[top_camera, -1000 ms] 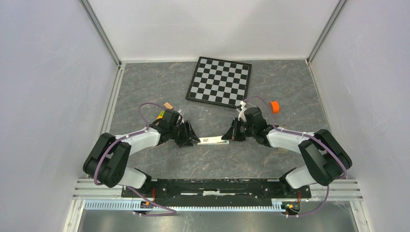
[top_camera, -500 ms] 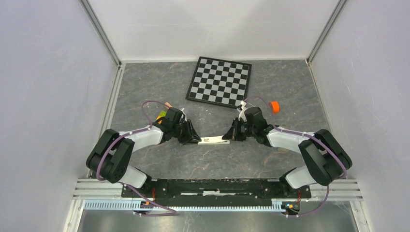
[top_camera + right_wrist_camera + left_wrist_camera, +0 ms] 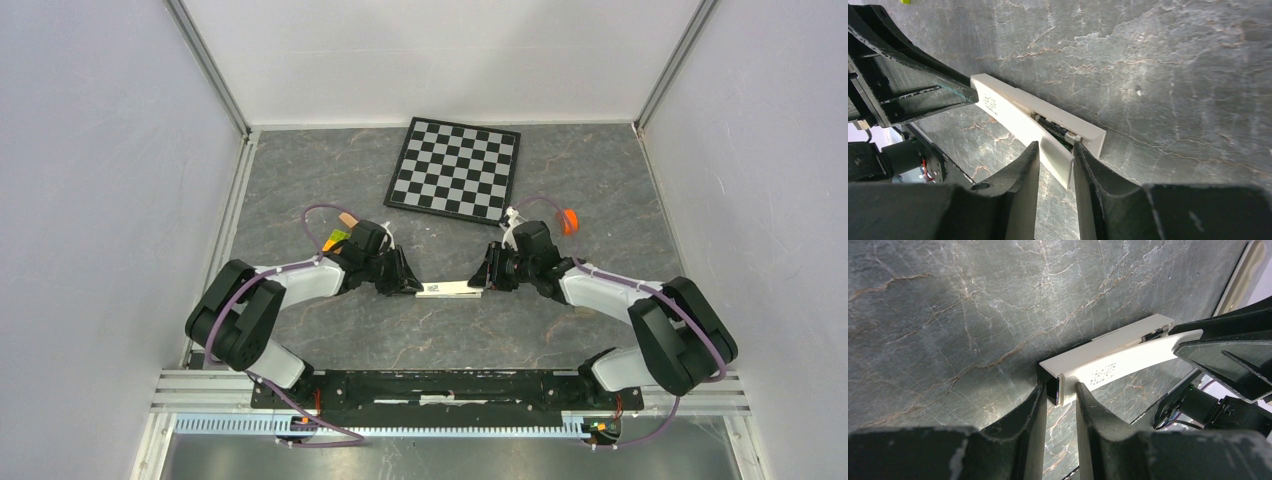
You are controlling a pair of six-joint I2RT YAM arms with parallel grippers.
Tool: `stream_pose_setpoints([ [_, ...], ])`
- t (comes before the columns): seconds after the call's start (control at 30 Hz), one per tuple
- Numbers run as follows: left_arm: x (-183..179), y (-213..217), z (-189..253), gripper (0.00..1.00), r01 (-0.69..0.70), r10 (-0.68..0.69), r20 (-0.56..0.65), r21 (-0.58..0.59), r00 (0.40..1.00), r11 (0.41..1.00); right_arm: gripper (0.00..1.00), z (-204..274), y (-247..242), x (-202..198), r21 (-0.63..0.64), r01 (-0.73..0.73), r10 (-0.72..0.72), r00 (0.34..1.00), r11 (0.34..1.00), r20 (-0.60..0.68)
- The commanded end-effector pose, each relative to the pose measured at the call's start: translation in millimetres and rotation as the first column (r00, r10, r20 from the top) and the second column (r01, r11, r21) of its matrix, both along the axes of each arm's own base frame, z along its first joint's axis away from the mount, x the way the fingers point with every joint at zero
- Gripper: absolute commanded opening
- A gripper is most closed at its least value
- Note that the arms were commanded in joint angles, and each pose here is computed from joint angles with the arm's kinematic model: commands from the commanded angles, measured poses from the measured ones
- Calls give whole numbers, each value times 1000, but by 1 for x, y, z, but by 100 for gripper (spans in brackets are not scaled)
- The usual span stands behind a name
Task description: Load the batteries into the remote control
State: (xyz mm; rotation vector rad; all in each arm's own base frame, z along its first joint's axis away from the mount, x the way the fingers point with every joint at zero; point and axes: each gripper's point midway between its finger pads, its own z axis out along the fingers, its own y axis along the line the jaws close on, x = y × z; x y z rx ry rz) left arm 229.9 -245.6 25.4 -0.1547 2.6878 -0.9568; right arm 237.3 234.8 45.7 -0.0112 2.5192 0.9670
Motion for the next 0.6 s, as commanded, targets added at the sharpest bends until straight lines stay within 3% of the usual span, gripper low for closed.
stream_pose_setpoints([
  [0.0,-32,47,-57,32,18,9,-103,264,995,964,36,8,-12,6,-25,16,-15,999,1000,52],
  [0.2,-33,48,-59,32,19,11,-109,268,994,963,39,15,-21,7,-27,27,-25,996,999,80],
  [0.43,-32,46,-59,31,21,9,-113,264,994,964,53,10,-25,8,-60,5,3,993,998,120],
  [0.57,-31,45,-59,32,24,6,-114,260,993,965,55,2,-23,6,-64,-29,36,993,998,110],
])
